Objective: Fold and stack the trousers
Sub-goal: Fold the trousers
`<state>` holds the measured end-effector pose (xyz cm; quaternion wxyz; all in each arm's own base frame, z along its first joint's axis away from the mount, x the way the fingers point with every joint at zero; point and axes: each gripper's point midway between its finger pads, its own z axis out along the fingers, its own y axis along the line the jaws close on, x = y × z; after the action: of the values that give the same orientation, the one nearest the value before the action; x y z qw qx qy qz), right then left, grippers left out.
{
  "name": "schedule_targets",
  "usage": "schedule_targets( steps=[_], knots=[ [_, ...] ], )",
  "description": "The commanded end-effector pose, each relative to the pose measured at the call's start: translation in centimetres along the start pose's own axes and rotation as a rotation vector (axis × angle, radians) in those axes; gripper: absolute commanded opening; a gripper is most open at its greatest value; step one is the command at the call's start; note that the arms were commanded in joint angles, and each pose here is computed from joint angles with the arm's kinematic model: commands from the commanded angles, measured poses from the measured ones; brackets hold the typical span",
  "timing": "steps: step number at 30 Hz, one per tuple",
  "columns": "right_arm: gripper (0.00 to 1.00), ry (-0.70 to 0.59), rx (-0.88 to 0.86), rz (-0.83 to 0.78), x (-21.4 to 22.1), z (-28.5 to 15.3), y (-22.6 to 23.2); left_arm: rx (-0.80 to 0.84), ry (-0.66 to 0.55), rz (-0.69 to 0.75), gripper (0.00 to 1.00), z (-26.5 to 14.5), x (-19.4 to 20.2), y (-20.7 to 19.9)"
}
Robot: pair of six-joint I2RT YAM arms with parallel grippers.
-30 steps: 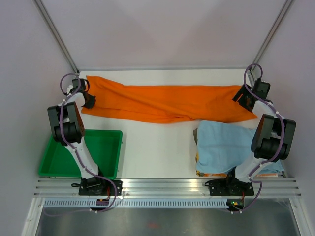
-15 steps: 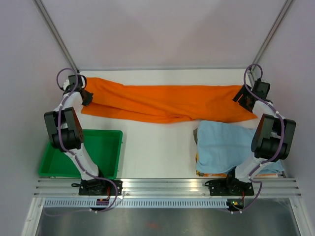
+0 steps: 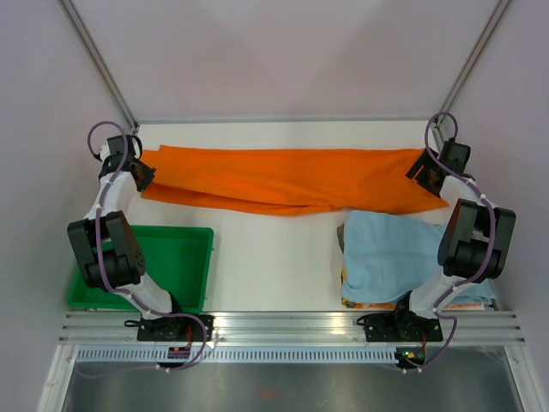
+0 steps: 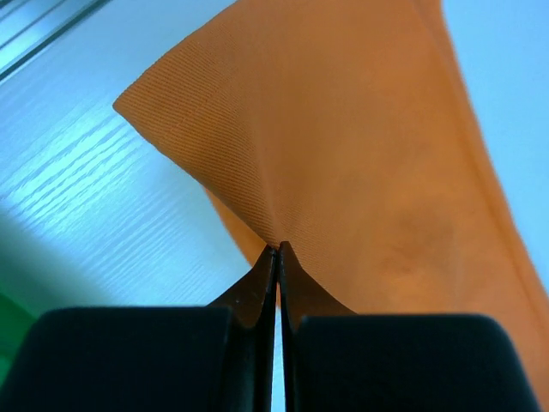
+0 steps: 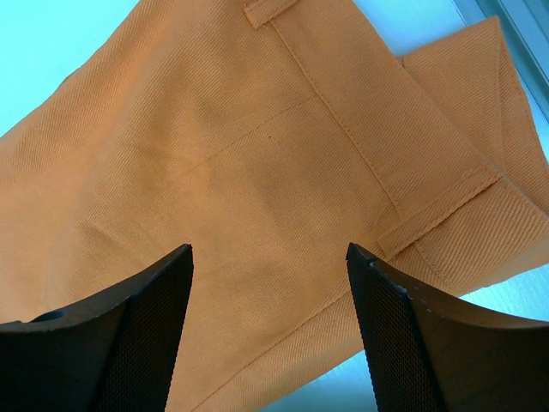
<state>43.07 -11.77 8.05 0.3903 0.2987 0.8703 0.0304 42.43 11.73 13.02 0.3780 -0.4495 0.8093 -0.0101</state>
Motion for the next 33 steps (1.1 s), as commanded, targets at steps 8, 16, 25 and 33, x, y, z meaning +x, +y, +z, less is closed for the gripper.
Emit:
schedule_targets(
  steps=[8, 16, 25, 33],
  knots=[
    [0.79, -0.002, -0.026, -0.009, -0.9, 0.0, 0.7, -0.133, 0.07, 0.07, 0.02, 3.0, 3.4, 4.7],
    [0.82, 0.028, -0.015, -0.024, -0.8, 0.4, 0.5, -0.207, 0.031, 0.09, 0.81, 0.9, 2.0, 6.4],
    [0.84, 0.005, -0.041, 0.002, -2.0, 0.6, 1.2, -0.013, 0.14, -0.066, 0.91, 3.3, 1.1, 4.7],
    [0.84, 0.013, -0.023, -0.002, -1.5, 0.6, 0.7, 0.074, 0.212, 0.038, 0.89, 8.0, 2.8, 3.8]
  ],
)
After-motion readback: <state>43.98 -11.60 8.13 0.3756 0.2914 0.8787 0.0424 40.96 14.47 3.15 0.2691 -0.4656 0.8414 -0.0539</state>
